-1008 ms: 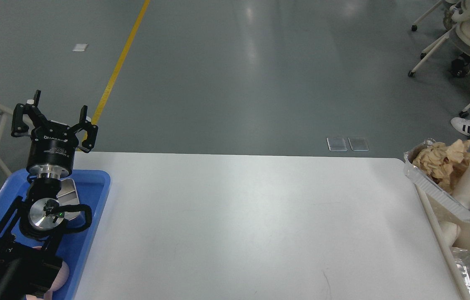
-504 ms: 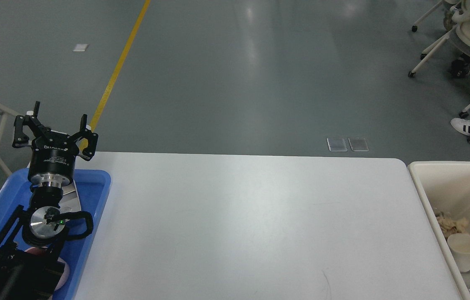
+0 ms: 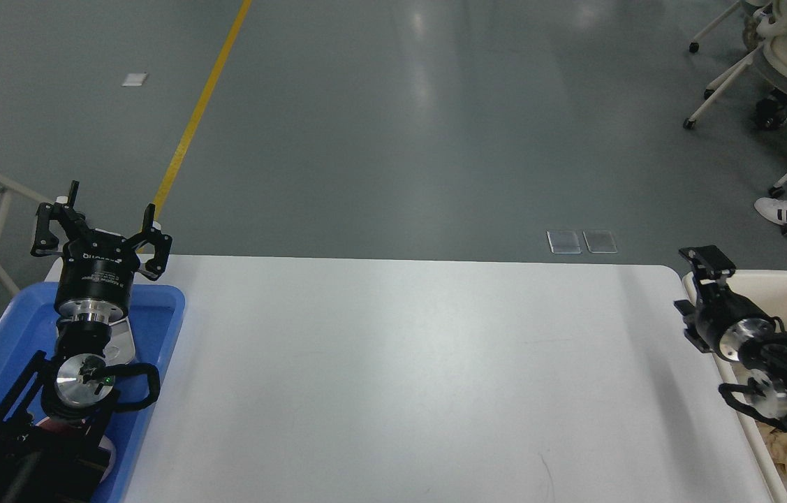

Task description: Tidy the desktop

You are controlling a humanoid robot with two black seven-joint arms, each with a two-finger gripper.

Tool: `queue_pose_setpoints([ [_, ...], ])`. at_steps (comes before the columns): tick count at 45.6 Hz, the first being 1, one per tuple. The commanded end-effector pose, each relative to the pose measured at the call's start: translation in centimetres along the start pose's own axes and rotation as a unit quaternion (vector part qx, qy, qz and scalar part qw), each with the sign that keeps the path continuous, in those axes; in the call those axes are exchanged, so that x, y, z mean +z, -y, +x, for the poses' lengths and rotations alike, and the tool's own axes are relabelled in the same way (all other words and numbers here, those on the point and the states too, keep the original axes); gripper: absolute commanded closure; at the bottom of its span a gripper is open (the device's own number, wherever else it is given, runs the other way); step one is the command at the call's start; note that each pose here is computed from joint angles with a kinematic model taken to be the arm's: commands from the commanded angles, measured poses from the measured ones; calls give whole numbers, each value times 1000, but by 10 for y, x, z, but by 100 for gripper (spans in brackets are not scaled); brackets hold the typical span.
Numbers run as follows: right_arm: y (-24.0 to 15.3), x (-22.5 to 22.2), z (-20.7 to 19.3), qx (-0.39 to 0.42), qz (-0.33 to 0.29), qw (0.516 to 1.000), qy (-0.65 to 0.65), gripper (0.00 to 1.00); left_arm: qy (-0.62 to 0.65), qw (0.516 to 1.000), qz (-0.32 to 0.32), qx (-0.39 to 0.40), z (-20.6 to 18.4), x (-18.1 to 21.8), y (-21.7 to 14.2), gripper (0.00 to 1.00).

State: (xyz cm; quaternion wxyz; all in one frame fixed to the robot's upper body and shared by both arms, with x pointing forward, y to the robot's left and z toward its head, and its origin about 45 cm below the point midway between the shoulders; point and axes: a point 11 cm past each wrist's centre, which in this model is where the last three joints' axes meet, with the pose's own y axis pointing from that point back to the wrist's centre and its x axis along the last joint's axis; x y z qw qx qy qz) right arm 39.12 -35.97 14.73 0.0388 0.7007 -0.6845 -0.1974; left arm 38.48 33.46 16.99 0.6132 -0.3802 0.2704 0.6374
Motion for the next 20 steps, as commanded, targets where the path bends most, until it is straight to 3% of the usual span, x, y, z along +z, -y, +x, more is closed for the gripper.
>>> queue_pose_setpoints([
  [1, -3, -16, -51, -60, 49, 978, 192, 0, 2, 1000, 5, 9, 10, -1, -11, 3],
  [6, -20, -26, -43, -60, 101, 953, 281, 0, 1, 1000, 8, 8, 12, -2, -23, 3],
  [13, -75, -46, -11, -104, 217, 898, 368, 0, 0, 1000, 10, 9, 15, -2, -36, 3],
  [20, -100, -40, 27, -75, 264, 877, 395, 0, 1, 1000, 14, 20, 23, -3, -46, 3],
])
